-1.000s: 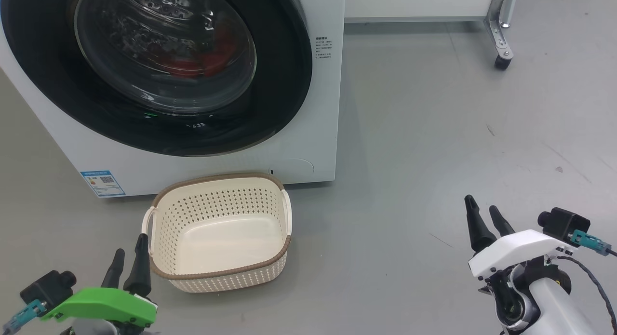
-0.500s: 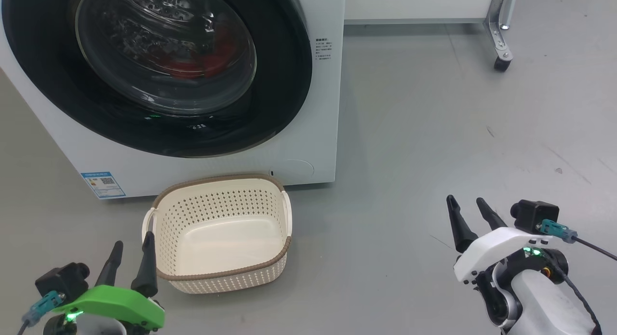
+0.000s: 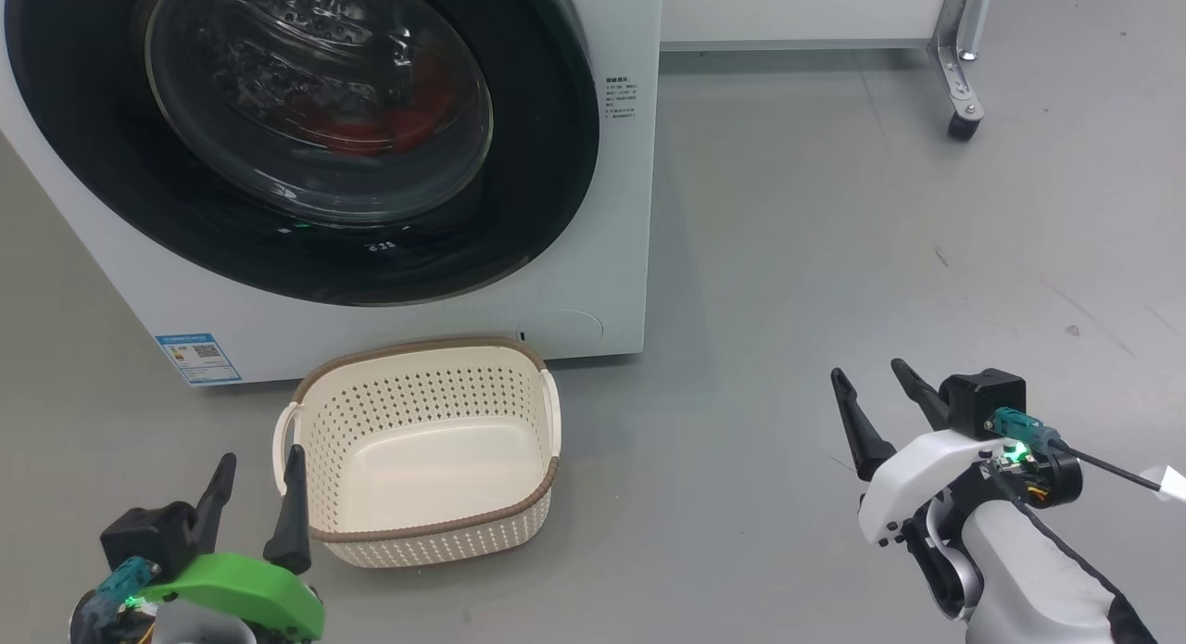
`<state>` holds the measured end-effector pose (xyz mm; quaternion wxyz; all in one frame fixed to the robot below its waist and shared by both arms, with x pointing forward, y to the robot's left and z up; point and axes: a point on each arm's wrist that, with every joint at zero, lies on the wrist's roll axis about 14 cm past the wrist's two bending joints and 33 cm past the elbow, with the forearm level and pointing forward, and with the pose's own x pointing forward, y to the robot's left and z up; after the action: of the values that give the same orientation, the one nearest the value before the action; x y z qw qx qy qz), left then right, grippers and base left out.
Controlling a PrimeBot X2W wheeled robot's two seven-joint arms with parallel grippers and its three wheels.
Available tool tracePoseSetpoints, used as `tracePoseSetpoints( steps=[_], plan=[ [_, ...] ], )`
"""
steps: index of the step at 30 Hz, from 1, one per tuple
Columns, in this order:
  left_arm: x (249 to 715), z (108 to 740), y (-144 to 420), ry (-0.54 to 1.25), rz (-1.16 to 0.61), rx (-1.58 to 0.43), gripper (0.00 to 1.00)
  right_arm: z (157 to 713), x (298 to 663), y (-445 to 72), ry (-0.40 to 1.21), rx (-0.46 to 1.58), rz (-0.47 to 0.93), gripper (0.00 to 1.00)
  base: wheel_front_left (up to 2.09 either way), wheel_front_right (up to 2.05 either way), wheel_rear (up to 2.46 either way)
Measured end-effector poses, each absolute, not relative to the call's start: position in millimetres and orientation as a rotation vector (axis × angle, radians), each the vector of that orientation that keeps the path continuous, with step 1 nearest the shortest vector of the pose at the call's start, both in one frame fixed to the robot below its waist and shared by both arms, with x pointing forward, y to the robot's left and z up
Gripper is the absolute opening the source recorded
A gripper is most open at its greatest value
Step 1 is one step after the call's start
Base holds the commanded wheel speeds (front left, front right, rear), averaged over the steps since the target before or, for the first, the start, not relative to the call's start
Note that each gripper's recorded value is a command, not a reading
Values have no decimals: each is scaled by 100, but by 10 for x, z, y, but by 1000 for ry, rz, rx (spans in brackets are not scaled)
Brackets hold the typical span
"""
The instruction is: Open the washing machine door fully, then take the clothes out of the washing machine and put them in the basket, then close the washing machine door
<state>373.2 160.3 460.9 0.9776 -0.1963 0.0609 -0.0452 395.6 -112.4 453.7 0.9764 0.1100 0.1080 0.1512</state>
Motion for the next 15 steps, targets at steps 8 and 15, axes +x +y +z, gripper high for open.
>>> tracePoseSetpoints(
  steps=[8, 15],
  plan=[
    [3732, 4650, 1600, 94, -108, -281, 100, 4568, 3990, -1073, 191, 101, 345, 100, 0, 0, 0],
    [3733, 4699, 1612, 61, -115, -197, 100, 4675, 4073, -1118, 143, 6, 350, 100, 0, 0, 0]
  ],
)
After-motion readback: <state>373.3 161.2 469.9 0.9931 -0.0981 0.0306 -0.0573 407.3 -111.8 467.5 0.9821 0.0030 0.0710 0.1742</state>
